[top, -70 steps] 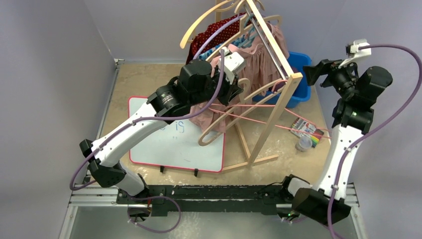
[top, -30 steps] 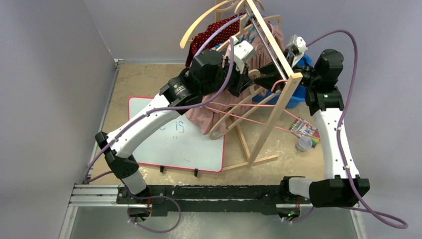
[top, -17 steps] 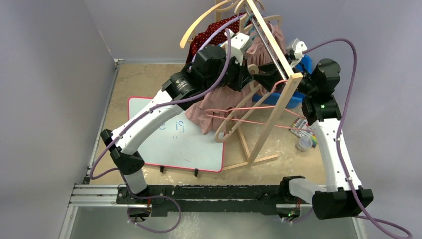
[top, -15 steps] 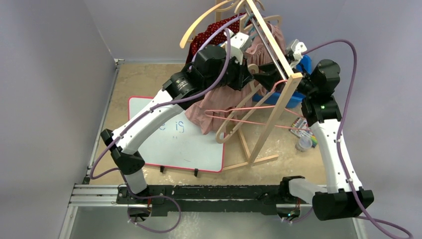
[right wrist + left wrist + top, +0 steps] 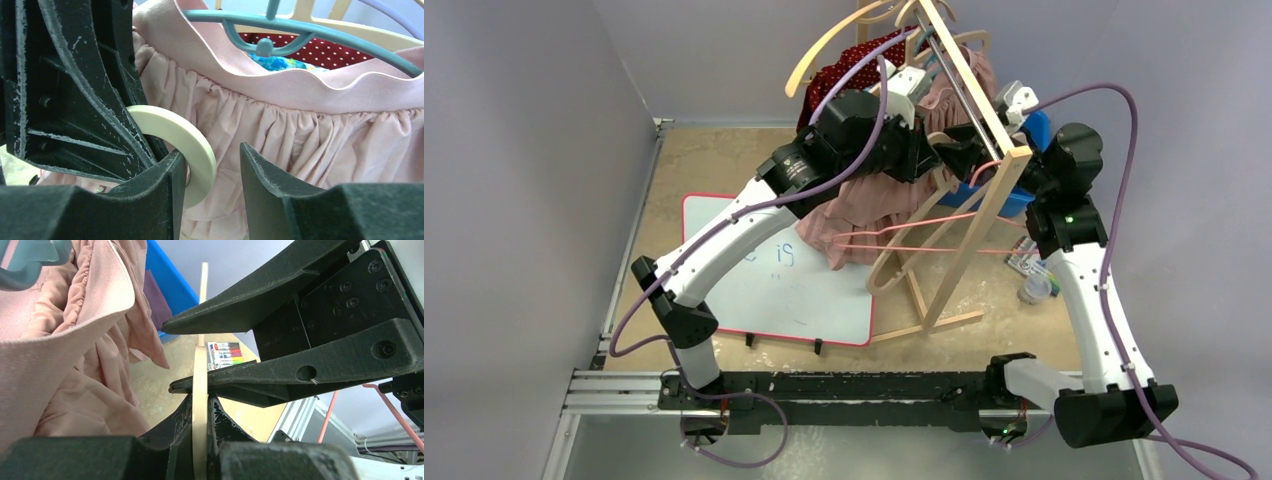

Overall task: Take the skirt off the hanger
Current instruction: Place the hanger at the clothesline.

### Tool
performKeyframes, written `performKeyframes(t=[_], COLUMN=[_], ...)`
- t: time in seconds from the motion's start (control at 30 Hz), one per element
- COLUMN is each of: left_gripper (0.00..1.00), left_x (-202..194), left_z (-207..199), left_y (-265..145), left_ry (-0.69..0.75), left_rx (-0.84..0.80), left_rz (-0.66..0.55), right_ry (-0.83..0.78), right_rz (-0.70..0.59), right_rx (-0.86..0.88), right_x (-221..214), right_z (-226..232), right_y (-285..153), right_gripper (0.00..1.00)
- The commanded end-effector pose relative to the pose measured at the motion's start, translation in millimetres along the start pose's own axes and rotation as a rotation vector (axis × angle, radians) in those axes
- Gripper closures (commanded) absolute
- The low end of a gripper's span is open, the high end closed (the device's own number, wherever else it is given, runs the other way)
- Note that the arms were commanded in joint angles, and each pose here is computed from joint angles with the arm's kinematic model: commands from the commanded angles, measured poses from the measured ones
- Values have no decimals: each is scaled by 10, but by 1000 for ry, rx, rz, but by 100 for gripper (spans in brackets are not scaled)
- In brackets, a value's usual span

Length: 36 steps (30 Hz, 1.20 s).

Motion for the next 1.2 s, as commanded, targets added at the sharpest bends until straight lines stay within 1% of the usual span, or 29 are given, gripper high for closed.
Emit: performKeyframes(t=[0.0, 0.07, 0.17, 0.27, 0.3, 0.37, 0.4, 0.47, 0.53, 0.6, 0.63, 0.7, 0.73, 0.77, 0.87, 0.9, 0.93, 0.97, 1.0, 1.03, 1.1, 1.17], left_gripper=[100, 100, 100, 100, 100, 100, 100, 100, 100, 100, 100, 100, 100, 100, 100, 100, 100, 100, 100, 100, 100, 100], left_x=[268, 291, 332, 372, 380, 400, 406, 417, 426, 435, 441, 448, 458, 458, 456, 445, 433, 416, 393, 383, 325, 303], left_z=[-274, -201, -175, -213, -222, -166, -113, -8, 30, 5, -14, -22, -11, 2, 75, 90, 94, 104, 108, 111, 112, 135], left_y=[-212, -258, -277, -258, -251, -258, -271, -304, -326, -321, -319, -313, -321, -318, -300, -282, -262, -235, -195, -166, -91, -74], left_ry=[33, 57, 61, 40, 35, 40, 48, 58, 68, 76, 78, 81, 82, 83, 84, 87, 91, 97, 103, 114, 131, 139], left_rx=[-99, -50, -32, -54, -56, -20, 16, 84, 107, 88, 75, 69, 77, 86, 130, 139, 141, 142, 138, 132, 119, 129], left_rz=[-106, -119, -134, -154, -158, -166, -166, -169, -178, -189, -194, -200, -204, -205, -206, -202, -199, -193, -185, -177, -153, -152], right_ry=[59, 117, 156, 166, 172, 246, 307, 388, 426, 459, 473, 505, 518, 517, 502, 465, 425, 407, 390, 386, 375, 347], right_rz=[-61, -50, -45, -53, -43, -6, 12, 20, -12, -74, -103, -134, -129, -114, -54, -39, -4, 34, 63, 87, 103, 118], right_rx=[-163, -249, -254, -308, -289, -299, -377, -548, -620, -637, -645, -689, -696, -675, -508, -469, -379, -258, -160, -100, -97, -56], right_x=[184, 190, 192, 175, 154, 106, 64, 36, 50, 90, 102, 75, 52, 48, 81, 106, 114, 86, 57, 29, 17, 22], right_z=[-146, -171, -90, -159, -140, -117, -179, -289, -277, -215, -203, -237, -244, -221, -31, 3, 109, 250, 364, 442, 451, 517], right_y=[-78, -177, -248, -275, -259, -268, -317, -480, -609, -694, -723, -772, -771, -748, -604, -578, -531, -469, -436, -427, -441, -458], right_gripper=[52, 45, 38, 38, 38, 38, 38, 33, 25, 17, 15, 14, 14, 14, 13, 13, 10, 4, 3, 3, 1, 1])
Point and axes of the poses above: each gripper's point midway between its finger pads, its own y axis out along the fingers, its own z axis along the line the jaws close on, x = y × z, the point moved 3 cm from there along -y, back along the fingers, and after that the axes turned 15 degrees about y, right-handed, at the moved point
